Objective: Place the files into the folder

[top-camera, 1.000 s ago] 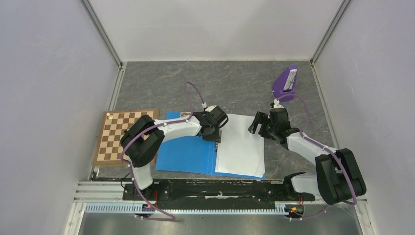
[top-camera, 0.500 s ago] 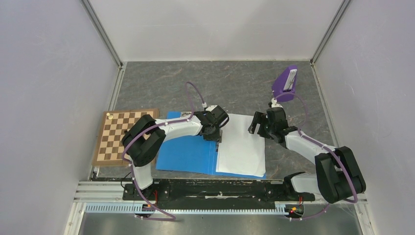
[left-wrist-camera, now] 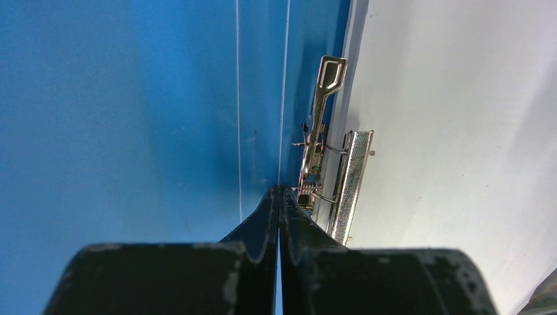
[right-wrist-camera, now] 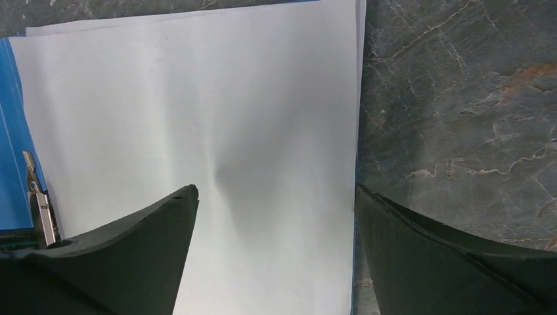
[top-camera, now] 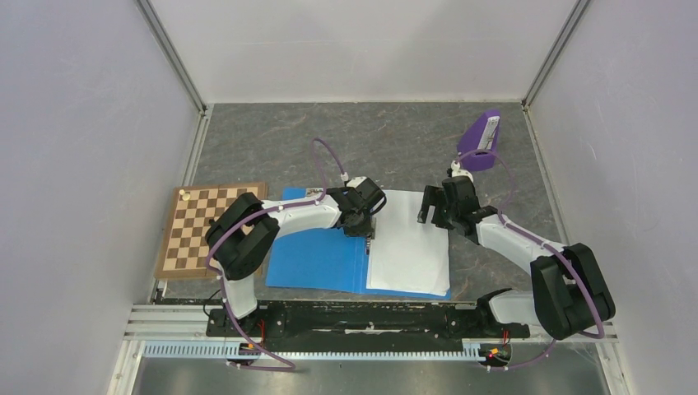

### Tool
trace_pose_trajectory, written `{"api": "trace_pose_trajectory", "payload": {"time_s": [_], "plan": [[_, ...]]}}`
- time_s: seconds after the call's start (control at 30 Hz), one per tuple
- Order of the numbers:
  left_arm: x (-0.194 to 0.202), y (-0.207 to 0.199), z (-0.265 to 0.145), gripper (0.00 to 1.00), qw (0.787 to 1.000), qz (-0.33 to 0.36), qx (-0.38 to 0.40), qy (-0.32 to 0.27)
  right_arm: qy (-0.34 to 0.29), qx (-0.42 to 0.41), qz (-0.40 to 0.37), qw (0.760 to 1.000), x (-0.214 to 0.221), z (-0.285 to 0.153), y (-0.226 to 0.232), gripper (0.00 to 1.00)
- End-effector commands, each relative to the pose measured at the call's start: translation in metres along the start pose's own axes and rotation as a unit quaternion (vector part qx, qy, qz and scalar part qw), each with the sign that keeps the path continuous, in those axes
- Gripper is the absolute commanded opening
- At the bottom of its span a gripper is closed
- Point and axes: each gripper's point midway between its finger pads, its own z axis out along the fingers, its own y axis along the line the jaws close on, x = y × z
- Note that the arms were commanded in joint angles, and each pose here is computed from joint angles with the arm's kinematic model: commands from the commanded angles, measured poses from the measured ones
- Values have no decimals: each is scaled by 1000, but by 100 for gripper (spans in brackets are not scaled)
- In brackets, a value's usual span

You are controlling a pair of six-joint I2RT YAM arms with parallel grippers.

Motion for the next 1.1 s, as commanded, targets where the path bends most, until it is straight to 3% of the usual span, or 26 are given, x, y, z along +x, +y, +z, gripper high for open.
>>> {"api": "trace_pose_trajectory", "payload": {"time_s": [0.0, 0.37, 0.8, 1.07], "plan": [[2, -11, 7, 2, 1000, -22, 12, -1, -15, 10, -7, 1000, -14, -1, 1, 92], [5, -8, 8, 2, 1000, -25, 8, 0, -7, 29, -4, 1000, -4, -4, -15, 96], [6, -6, 10, 2, 1000, -28, 3, 2, 37, -26, 28, 999, 48, -17, -13, 96], [8, -4, 12, 2, 1000, -28, 0, 3, 34, -26, 29, 999, 51, -24, -16, 96]]}}
